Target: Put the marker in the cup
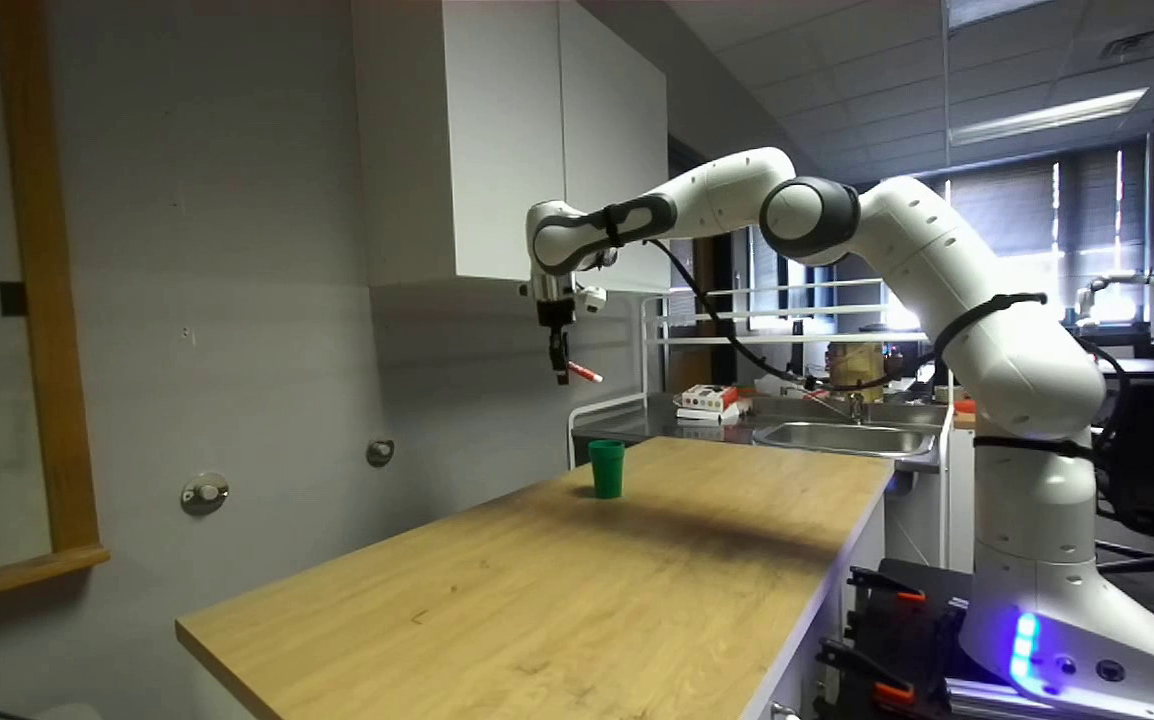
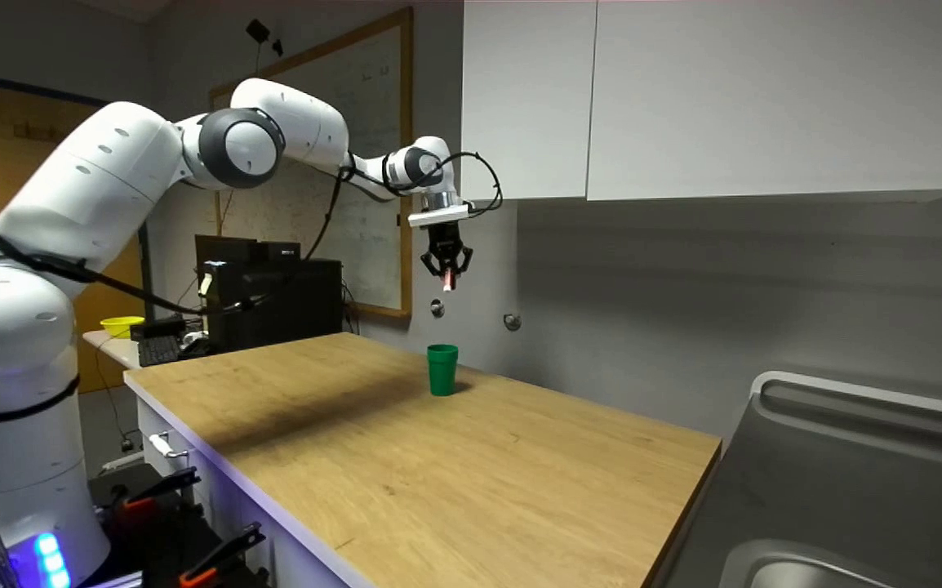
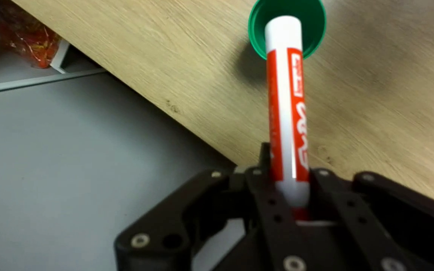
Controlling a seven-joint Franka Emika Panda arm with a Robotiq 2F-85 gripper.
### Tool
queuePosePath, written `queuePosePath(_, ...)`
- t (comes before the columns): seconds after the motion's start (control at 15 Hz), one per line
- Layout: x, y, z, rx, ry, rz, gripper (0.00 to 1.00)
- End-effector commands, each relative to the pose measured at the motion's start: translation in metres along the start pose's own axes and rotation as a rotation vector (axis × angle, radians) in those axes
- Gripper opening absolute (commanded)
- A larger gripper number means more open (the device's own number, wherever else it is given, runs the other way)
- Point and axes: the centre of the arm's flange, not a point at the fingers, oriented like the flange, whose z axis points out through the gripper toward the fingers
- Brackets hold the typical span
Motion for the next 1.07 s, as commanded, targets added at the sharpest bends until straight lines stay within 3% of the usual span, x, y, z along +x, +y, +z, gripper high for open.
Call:
queuePosePath(0.0, 0.018, 0.013, 0.029, 0.091, 0.015, -0.027, 0.06)
queuePosePath(0.33, 0.029, -0.003, 0.069, 0.22, 0.042, -0.051, 0.06)
queuePosePath(0.67, 0.03, -0.002, 0.094, 0.248, 0.034, -0.071, 0.07)
queuePosePath(1.0, 0.022, 0.013, 0.094, 0.254, 0.07, -0.097, 0.07)
